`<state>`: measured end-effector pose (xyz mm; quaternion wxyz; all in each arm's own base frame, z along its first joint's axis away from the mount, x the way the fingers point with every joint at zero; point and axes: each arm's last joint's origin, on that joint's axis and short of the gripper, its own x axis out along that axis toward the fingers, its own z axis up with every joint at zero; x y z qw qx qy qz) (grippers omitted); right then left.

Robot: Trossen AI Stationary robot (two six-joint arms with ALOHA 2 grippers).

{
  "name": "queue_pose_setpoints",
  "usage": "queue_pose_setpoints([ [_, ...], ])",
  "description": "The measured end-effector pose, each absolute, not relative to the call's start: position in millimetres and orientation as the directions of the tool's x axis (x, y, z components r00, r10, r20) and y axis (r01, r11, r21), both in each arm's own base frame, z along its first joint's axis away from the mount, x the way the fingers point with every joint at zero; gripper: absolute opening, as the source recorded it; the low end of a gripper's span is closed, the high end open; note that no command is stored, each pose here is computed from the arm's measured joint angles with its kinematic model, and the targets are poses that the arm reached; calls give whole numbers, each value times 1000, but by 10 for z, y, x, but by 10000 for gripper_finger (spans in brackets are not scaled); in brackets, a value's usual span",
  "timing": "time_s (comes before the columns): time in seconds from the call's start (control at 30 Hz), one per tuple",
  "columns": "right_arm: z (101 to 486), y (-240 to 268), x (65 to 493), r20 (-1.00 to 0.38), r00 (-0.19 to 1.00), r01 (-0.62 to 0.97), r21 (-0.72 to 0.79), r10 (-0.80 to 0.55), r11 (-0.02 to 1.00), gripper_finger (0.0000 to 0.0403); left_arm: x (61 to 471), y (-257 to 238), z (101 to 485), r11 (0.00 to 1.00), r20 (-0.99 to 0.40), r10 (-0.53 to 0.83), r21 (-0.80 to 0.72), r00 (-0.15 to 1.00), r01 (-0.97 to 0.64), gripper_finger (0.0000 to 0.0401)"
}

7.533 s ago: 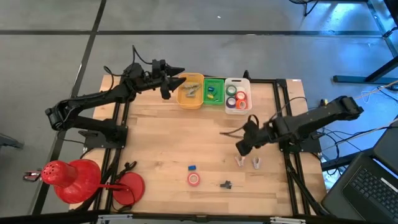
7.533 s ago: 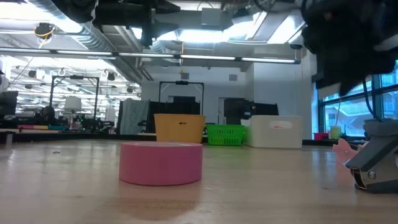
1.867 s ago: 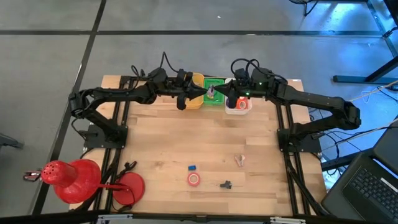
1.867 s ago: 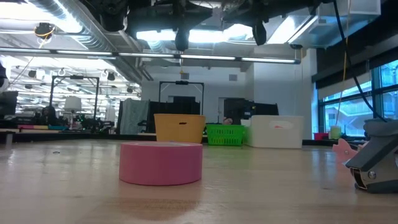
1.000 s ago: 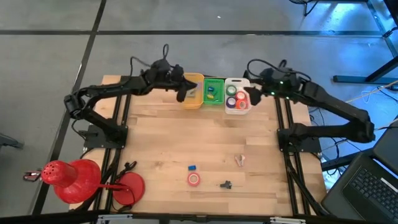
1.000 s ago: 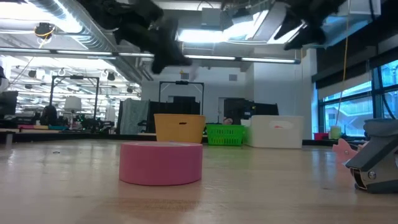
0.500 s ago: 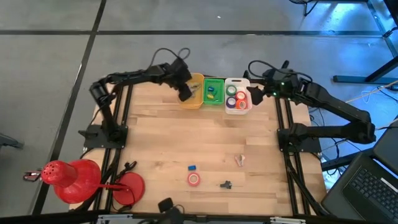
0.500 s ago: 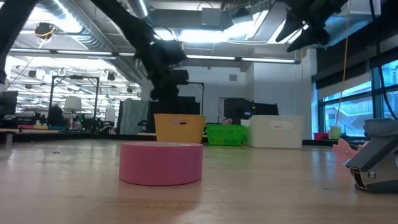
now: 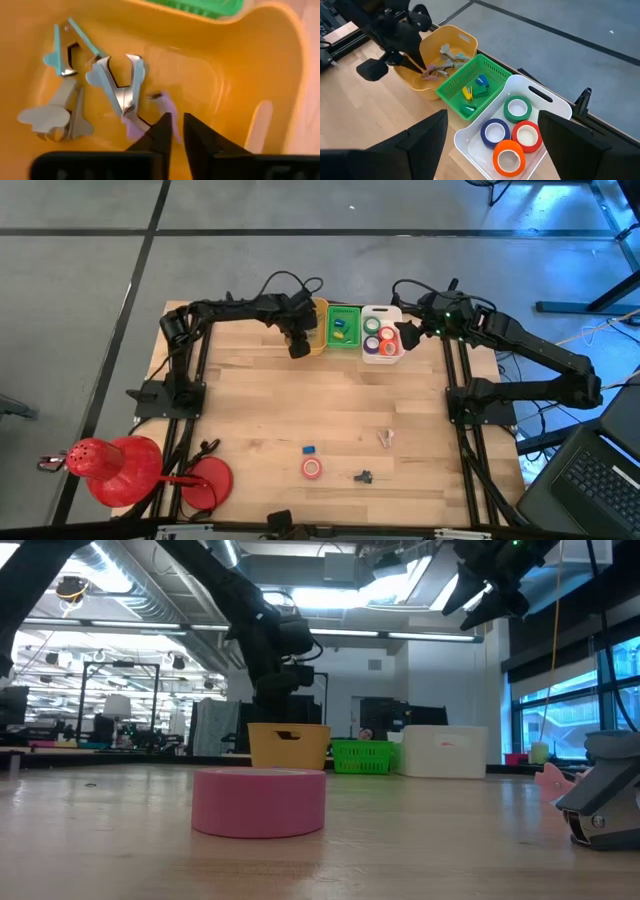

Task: Pick and place Stapler, Stapler remover, tape
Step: Put the purple staple remover into the yellow bin, then put the blue stapler into the green bin

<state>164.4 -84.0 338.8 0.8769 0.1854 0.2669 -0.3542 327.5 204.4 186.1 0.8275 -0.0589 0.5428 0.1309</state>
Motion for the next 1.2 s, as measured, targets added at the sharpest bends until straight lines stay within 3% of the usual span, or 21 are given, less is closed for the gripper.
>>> queue_pose_setpoints([
  [0.23,3371,-834,1632,-617,596,731,151,-515,666,312,3199,2006,2230,937,-888,143,-21,437,-350,154],
  [0.4,3277,-759,1576,-723,586,717,251,-367,650,312,2941,1834,2767,907,-767,7,-266,641,-328,203],
  [0.53,3197,-592,1588,-768,604,666,340,-213,664,312,2653,1558,3086,900,-577,10,-350,816,-258,213],
  [0.67,3092,-341,1698,-739,669,577,455,-73,678,312,2306,1183,3113,871,-399,26,-440,917,-217,211],
  [0.9,3101,117,2022,-526,848,329,617,64,714,312,1770,612,2955,747,-73,-14,-664,997,-38,213],
  [1.0,3088,253,2155,-483,871,259,611,92,748,312,1626,439,2837,715,-40,-20,-699,999,-14,213],
  [1.2,2787,405,2406,-598,790,253,515,132,819,312,1538,231,2530,752,-164,-30,-653,986,-86,211],
])
